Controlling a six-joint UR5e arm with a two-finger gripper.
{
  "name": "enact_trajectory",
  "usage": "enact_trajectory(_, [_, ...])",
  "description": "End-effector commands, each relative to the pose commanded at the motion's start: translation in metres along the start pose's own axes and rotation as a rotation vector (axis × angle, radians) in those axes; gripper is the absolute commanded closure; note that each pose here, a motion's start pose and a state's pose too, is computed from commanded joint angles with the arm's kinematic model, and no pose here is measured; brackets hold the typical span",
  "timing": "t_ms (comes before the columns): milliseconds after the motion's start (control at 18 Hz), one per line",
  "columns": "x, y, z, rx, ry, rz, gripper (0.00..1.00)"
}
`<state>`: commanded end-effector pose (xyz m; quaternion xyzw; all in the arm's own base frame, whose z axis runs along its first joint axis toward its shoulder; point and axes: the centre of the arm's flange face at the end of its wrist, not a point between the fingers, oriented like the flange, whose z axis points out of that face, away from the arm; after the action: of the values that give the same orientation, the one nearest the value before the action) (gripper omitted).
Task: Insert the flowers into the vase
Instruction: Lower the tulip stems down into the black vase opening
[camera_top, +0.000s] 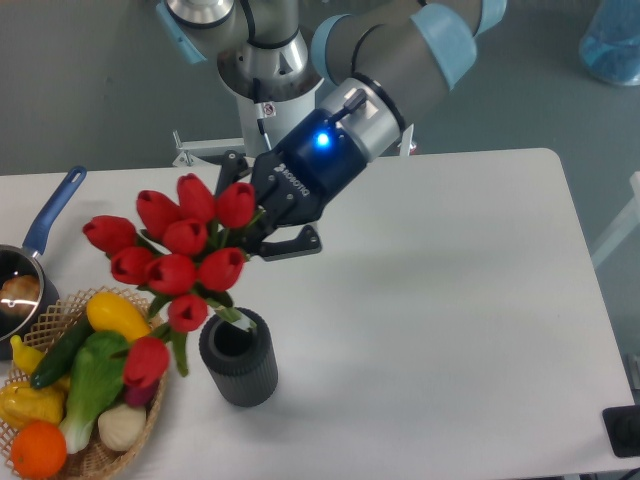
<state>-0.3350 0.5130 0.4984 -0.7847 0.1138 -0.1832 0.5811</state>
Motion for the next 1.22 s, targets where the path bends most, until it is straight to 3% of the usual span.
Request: enact_trajectory(1222, [-0.020, 0.043, 0.022, -0.023, 0.028, -0.043, 1.00])
